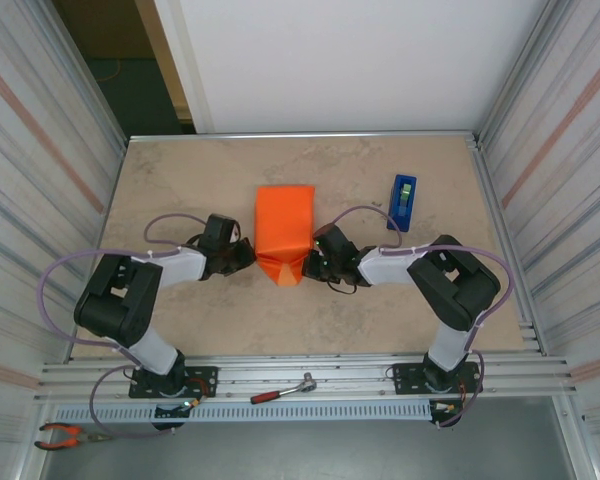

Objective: Wrap the gift box in paper

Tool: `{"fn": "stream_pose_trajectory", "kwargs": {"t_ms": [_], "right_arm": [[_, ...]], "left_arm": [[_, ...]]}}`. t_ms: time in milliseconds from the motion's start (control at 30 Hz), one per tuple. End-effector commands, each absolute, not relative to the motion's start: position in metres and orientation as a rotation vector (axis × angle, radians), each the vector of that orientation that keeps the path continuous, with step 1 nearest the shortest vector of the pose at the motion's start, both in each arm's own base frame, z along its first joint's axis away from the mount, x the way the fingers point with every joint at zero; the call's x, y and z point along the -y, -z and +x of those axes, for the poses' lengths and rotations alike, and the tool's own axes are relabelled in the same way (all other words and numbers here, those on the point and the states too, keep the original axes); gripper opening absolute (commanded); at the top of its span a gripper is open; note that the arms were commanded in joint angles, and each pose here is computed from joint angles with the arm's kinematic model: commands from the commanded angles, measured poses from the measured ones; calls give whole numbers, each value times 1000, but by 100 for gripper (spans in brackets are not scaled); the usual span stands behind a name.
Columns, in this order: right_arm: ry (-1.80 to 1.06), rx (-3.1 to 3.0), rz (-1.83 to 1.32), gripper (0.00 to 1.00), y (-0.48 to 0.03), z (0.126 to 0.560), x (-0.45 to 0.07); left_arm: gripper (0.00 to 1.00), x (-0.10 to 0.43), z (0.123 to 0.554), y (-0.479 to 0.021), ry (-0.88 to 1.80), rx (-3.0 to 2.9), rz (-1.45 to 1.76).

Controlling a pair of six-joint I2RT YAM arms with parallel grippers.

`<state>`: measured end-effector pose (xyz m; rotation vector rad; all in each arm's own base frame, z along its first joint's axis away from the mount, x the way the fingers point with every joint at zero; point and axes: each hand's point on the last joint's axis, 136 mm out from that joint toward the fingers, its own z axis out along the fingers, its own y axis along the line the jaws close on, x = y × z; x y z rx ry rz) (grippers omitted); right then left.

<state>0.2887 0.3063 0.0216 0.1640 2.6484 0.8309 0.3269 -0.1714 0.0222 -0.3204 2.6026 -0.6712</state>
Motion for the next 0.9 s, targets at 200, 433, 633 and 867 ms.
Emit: {"fn": "stream_pose_trajectory", "kwargs": {"t_ms": [200,433,633,867], "right_arm": [[-839,-2638,204,0,-25,295,-302],[-827,-2623,199,0,-39,287,-287],[-842,-2615,186,0,-47,282,-287],[-854,-2615,184,0,-44,288,-296]], "left_arm": [[7,181,318,-32,682,-2606,-260],[24,140,312,-50,543,-2563,-318],[11,155,290,-68,666,-2553,-227],[2,190,273,-67,766,-2536,-159]]}}
